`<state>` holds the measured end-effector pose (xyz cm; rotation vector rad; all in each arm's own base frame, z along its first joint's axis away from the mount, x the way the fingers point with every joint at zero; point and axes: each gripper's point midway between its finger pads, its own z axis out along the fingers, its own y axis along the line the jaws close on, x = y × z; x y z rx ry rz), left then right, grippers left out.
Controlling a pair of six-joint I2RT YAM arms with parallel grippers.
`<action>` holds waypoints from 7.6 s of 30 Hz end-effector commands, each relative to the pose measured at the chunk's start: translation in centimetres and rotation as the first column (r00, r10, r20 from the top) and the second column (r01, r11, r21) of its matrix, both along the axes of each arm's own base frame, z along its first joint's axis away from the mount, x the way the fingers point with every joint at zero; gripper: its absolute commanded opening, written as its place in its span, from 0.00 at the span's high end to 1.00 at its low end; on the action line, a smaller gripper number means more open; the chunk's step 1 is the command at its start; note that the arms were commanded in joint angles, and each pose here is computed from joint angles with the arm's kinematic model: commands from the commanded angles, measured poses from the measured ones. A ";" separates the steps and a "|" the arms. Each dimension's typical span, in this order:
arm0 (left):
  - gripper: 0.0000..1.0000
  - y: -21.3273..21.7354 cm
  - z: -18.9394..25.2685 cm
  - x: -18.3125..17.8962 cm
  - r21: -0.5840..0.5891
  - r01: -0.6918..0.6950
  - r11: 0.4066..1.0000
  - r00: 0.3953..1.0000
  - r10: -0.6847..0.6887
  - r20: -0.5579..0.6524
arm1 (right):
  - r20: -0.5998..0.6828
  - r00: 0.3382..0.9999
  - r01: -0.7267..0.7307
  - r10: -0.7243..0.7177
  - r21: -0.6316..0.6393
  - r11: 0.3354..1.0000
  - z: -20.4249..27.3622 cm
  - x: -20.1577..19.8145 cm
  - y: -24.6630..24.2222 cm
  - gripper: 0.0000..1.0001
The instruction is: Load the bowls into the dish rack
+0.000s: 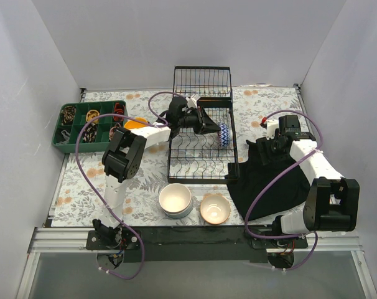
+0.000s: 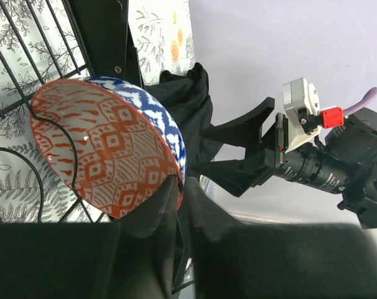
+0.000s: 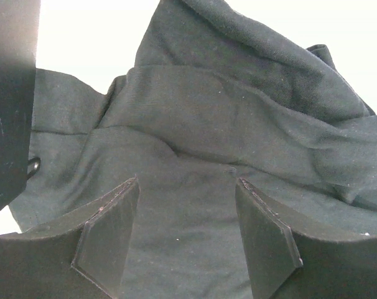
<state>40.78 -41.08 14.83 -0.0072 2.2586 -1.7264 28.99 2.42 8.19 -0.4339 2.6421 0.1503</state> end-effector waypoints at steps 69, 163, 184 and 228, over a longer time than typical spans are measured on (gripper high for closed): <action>0.57 36.5 -0.6 0.0 0.934 -0.117 0.337 0.264 -0.896 0.357 | 0.067 0.997 -0.035 0.030 0.069 0.997 1.0 1.1 1.2 0.29; 1.00 2.0 2.7 -2.8 -0.289 0.156 0.944 0.948 -0.061 0.313 | -0.031 0.999 -0.016 0.015 -0.043 0.999 -0.2 -0.3 -0.9 0.29; 1.00 1.3 0.5 -2.4 -0.344 0.182 0.921 0.956 -0.085 0.281 | -0.068 0.998 -0.020 0.017 -0.046 0.999 -0.5 -0.1 -0.9 0.29; 0.58 2.5 5.2 -0.9 0.055 0.217 0.975 0.645 -0.186 0.741 | -0.040 0.999 -0.036 0.036 -0.009 0.999 -0.4 0.5 0.2 0.29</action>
